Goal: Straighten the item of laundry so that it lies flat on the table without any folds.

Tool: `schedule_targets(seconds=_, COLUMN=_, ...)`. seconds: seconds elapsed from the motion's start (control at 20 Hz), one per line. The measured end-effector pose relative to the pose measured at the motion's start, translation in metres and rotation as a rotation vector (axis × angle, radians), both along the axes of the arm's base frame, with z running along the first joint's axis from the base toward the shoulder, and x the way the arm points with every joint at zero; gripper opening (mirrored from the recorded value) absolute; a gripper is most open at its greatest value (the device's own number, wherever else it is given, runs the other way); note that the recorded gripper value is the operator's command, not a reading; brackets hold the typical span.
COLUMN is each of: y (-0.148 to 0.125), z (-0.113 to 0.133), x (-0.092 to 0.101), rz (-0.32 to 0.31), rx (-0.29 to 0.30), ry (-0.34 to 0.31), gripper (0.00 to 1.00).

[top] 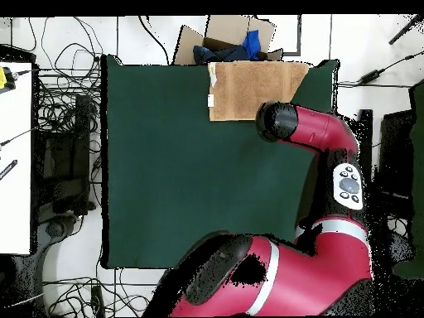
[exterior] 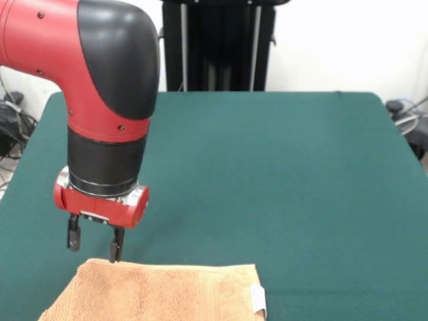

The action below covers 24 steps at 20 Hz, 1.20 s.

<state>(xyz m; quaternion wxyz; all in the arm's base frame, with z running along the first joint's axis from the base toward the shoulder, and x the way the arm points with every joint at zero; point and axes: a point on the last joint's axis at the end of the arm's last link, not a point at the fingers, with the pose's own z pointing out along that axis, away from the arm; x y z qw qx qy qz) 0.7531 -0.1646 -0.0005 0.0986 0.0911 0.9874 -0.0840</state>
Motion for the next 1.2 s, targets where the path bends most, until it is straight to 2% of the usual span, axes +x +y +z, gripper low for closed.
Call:
schedule_targets(seconds=0.6, y=-0.017, z=-0.001, x=-0.006, rz=-0.024, rx=0.001, ry=0.003, gripper=1.0)
schedule_targets(seconds=1.2, y=-0.021, z=-0.003, x=-0.006, rz=-0.027, rx=-0.001, ry=-0.005, gripper=1.0)
